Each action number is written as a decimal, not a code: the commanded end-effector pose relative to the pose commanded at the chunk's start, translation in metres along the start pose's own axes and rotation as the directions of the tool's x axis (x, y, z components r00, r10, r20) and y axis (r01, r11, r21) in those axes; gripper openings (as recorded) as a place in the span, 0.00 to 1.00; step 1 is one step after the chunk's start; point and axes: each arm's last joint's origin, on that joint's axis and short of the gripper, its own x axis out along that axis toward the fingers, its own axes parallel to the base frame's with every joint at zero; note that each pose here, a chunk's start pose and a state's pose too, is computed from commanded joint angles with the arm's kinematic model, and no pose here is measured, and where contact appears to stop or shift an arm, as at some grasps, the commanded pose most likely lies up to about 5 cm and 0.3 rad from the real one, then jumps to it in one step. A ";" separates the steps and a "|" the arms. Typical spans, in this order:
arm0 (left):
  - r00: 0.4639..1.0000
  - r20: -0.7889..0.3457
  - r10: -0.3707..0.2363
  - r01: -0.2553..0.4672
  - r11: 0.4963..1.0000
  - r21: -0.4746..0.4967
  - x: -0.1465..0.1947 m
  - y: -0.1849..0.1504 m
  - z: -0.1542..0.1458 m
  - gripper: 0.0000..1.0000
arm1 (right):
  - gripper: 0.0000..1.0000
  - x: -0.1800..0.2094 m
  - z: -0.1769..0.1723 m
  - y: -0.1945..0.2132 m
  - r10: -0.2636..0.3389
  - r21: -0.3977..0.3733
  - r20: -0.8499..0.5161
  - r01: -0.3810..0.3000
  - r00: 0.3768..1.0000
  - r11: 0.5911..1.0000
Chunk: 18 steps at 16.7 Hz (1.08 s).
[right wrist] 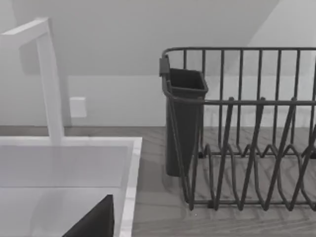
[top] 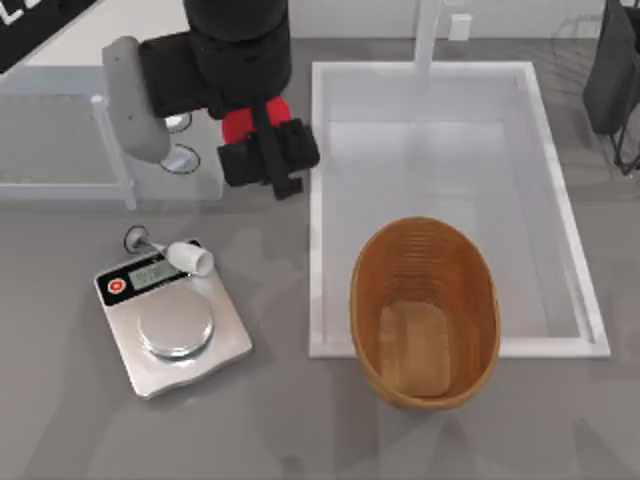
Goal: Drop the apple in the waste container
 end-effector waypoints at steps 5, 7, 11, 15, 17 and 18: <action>0.998 -0.058 -0.019 -0.014 0.853 -0.521 -0.013 0.032 -0.055 0.00 | 1.00 0.000 0.000 0.000 0.000 0.000 0.000 0.000 1.000 1.000; 0.998 -0.058 0.002 -0.041 0.735 -0.676 -0.009 0.043 -0.073 0.00 | 1.00 0.000 0.000 0.000 0.000 0.000 0.000 0.000 1.000 1.000; 0.997 -0.018 0.079 -0.054 0.494 -0.867 0.012 0.059 -0.099 0.00 | 1.00 0.000 0.000 0.000 0.000 0.000 0.000 0.000 1.000 1.000; 0.985 0.043 0.164 -0.014 0.328 -0.945 0.038 0.068 -0.114 0.00 | 1.00 0.000 0.000 0.000 0.000 0.000 0.000 0.000 1.000 1.000; 0.980 0.061 0.190 0.003 0.291 -0.957 0.046 0.069 -0.117 0.00 | 1.00 0.000 0.000 0.000 0.000 0.000 0.000 0.000 1.000 1.000; 0.978 0.065 0.197 0.007 0.282 -0.959 0.048 0.070 -0.118 0.00 | 1.00 0.000 0.000 0.000 0.000 0.000 0.000 0.000 1.000 1.000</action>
